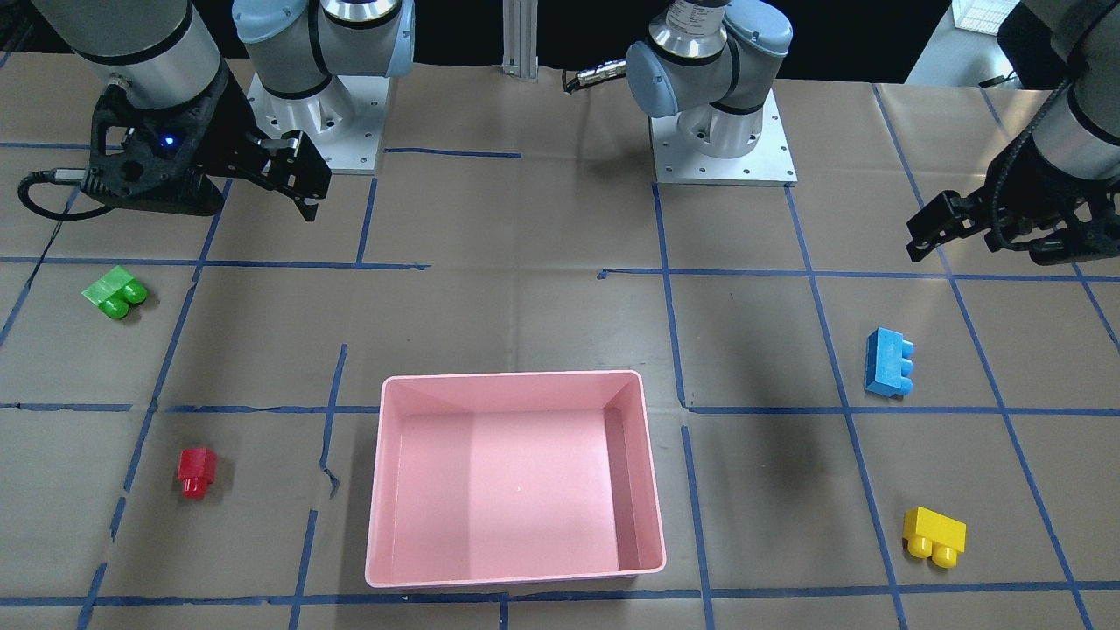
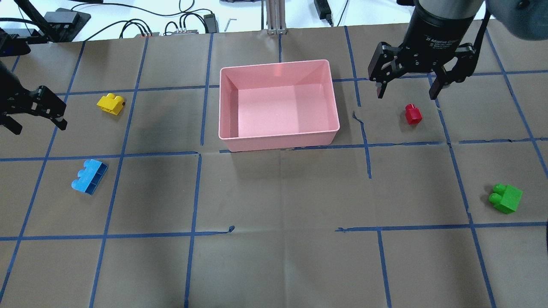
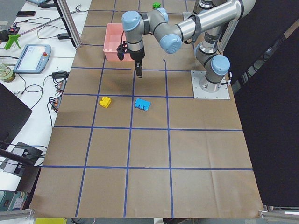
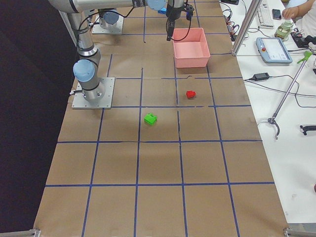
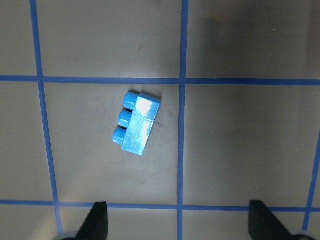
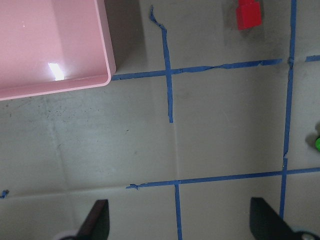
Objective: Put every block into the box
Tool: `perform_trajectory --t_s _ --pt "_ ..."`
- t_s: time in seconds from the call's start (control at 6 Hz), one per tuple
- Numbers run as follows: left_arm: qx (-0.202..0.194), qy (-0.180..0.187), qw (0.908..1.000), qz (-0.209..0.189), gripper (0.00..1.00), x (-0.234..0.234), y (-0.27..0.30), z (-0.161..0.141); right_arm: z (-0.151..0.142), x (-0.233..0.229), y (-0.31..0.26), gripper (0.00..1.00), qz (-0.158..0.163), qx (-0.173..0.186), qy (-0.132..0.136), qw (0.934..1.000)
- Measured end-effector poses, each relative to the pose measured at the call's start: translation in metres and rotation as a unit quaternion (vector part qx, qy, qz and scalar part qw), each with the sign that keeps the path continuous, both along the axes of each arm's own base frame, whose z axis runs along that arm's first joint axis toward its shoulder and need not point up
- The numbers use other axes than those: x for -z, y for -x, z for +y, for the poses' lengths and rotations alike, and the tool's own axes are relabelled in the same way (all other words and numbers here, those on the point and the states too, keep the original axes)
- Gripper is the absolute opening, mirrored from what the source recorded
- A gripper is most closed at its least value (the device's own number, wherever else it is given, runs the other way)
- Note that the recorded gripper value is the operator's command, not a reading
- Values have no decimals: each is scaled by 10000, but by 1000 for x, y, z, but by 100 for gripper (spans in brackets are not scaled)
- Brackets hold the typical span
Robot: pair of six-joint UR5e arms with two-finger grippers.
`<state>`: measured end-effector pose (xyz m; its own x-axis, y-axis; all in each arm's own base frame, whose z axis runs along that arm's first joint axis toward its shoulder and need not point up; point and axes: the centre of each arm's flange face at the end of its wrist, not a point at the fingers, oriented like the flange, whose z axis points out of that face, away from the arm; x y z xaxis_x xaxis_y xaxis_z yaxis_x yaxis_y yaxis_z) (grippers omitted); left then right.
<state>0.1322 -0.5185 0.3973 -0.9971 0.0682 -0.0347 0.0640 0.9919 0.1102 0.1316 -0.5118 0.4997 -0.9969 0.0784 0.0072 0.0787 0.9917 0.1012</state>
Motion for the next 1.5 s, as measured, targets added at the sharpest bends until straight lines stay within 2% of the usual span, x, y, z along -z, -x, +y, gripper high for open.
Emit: perform_trajectory --t_s 0.17,0.33,0.5,0.67,1.0,1.17,1.5 --pt "249 58 9997 14 98 37 -23 0 -9 1 18 100 4 -113 95 9999" --pt "541 150 9984 -17 98 80 -36 4 -20 4 58 100 0 -82 119 9999" --pt "876 147 9960 11 97 118 -39 11 -27 7 122 99 -5 190 103 9998" --pt "1051 66 9944 88 97 145 -38 16 -23 14 187 99 -27 570 40 9984" --pt "1377 109 9904 54 93 186 -45 6 6 43 284 99 -120 1397 -169 9900" --pt "1565 186 9875 -9 93 196 -49 1 23 60 312 99 -159 1698 -264 9850" --pt "1634 117 9865 75 93 216 -49 2 47 94 337 99 -153 2000 -421 9788"
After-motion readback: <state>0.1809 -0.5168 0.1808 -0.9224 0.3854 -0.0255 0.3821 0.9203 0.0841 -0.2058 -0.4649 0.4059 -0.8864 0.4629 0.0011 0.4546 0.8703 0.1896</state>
